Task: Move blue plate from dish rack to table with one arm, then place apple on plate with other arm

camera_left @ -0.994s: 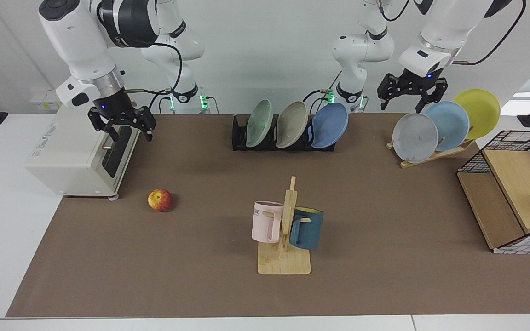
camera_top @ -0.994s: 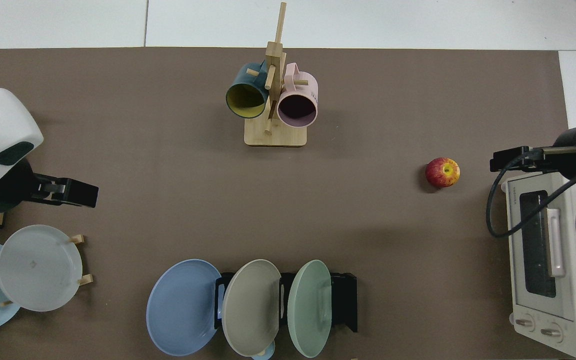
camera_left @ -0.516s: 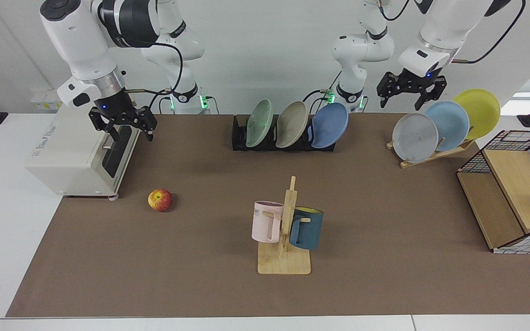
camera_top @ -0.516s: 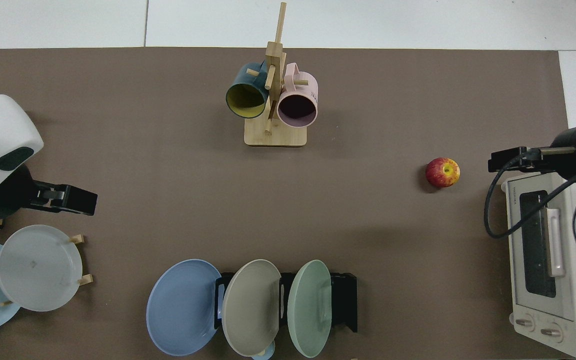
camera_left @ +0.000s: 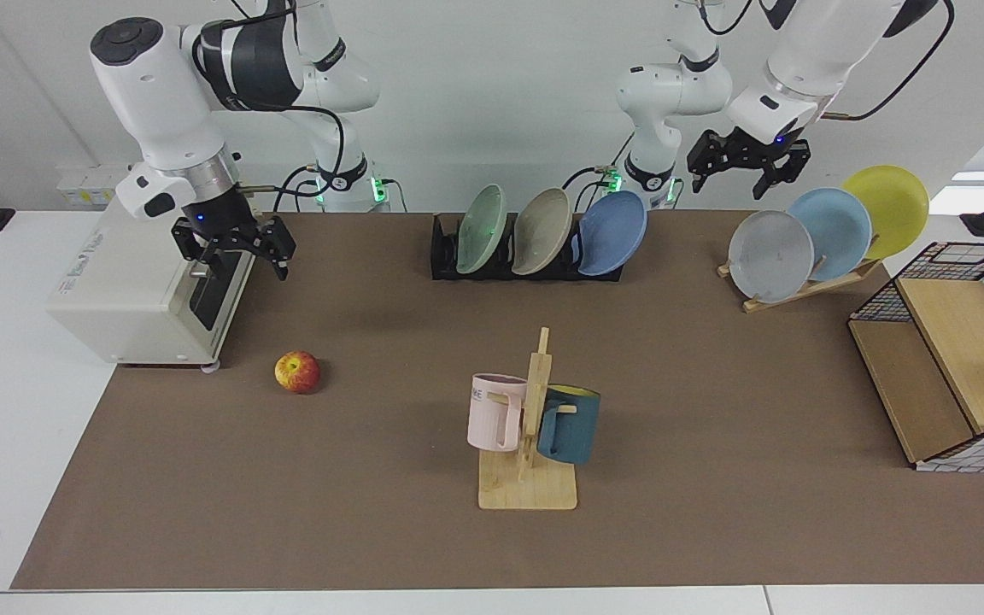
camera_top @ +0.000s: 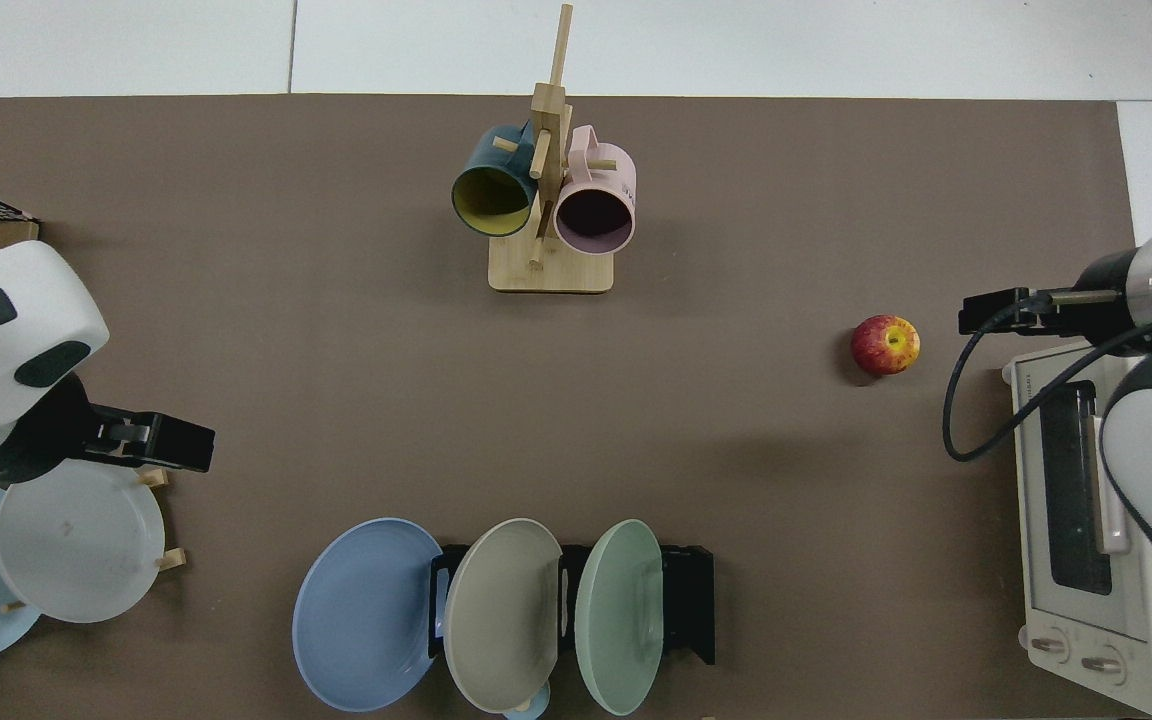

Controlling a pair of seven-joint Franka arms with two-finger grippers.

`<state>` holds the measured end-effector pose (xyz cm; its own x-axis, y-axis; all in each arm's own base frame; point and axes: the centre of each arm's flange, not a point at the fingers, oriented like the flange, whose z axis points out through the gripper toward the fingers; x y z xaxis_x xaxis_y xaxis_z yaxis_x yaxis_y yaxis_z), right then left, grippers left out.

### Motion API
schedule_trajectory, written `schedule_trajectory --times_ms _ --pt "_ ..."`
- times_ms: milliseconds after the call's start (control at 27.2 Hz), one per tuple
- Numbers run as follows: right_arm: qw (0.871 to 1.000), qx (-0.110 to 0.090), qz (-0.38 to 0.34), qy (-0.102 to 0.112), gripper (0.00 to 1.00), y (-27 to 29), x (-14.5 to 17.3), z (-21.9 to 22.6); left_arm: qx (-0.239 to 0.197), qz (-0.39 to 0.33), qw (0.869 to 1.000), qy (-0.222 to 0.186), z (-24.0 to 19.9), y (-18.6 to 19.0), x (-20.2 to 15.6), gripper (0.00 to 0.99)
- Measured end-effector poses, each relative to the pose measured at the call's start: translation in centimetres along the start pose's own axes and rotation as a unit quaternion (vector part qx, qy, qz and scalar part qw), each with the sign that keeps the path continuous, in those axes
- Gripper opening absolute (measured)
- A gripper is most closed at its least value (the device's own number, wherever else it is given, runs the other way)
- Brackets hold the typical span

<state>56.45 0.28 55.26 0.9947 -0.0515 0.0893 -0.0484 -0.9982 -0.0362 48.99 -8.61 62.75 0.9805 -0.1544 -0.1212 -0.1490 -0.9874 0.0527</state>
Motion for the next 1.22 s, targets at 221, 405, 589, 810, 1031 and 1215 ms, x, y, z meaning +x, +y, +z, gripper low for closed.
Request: schedule_trajectory --times_ms 221,405,589,810,1031,1215 --pt "1.0 -0.002 0.001 -0.007 1.0 -0.1 0.6 1.5 -0.004 -0.001 1.0 -0.004 2.9 0.2 -0.9 0.991" --pt "1.0 -0.004 0.003 -0.014 1.0 -0.1 1.3 3.3 -0.01 -0.001 1.0 -0.022 6.8 0.7 -2.4 0.991" --pt "1.0 -0.007 0.004 -0.017 1.0 0.0 2.3 5.3 -0.022 0.003 0.999 -0.03 12.4 2.1 -3.5 0.991" --pt "1.0 -0.01 0.003 -0.018 1.0 -0.3 3.7 7.5 -0.032 0.004 0.998 -0.054 18.0 3.3 -5.7 0.991" --pt "1.0 -0.011 0.001 -0.005 1.0 -0.6 4.7 9.2 -0.038 0.005 0.997 -0.074 21.0 4.1 -7.2 0.982" --pt "1.0 -0.012 -0.004 -0.014 1.0 -1.5 4.8 10.5 -0.038 0.008 0.995 -0.091 22.7 4.6 -8.1 0.811"
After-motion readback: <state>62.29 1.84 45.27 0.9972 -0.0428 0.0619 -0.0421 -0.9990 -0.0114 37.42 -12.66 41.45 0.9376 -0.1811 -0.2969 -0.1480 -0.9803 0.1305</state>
